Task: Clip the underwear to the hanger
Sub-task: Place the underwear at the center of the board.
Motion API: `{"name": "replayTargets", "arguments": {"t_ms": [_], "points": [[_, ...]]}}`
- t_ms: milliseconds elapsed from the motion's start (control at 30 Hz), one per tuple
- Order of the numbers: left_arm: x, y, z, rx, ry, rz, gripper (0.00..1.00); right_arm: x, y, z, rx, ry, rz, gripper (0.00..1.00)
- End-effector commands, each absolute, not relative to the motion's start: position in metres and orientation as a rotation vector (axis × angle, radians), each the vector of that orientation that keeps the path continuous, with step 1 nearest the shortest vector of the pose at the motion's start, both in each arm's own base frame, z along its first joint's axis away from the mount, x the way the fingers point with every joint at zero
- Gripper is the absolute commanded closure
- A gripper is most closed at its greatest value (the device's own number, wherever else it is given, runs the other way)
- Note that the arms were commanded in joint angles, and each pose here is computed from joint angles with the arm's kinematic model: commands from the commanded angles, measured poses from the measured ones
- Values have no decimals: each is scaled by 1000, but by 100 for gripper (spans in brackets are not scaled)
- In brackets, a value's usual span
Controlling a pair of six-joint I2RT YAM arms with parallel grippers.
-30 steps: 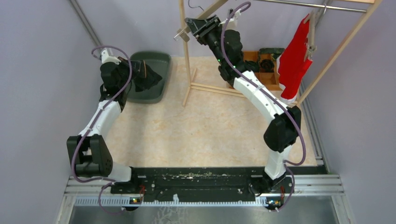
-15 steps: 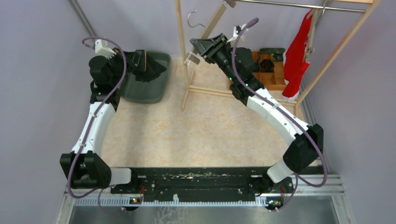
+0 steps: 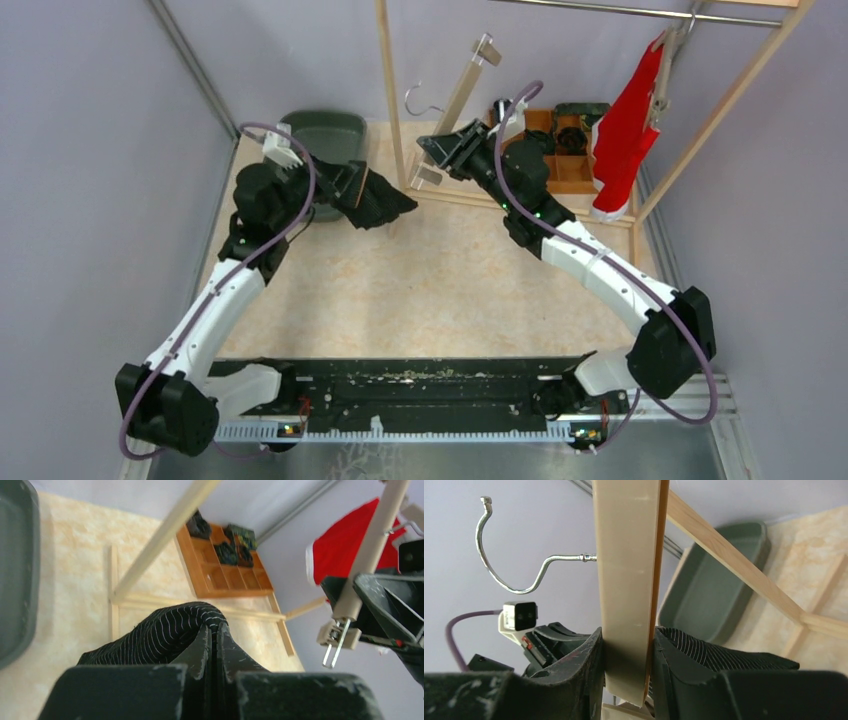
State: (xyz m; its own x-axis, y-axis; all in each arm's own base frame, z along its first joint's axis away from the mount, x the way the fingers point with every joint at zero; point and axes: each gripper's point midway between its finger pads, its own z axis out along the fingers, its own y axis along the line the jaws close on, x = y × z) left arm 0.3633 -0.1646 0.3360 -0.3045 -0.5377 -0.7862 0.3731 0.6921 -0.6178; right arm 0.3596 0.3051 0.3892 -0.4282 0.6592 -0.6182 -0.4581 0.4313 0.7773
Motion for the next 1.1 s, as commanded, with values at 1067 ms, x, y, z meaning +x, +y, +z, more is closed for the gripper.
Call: {"name": "replayTargets", "arguments": {"t_ms": [1067], "points": [[310, -245, 222, -309, 1700, -1185, 93, 288, 237, 311, 10, 1723, 950, 94]]}}
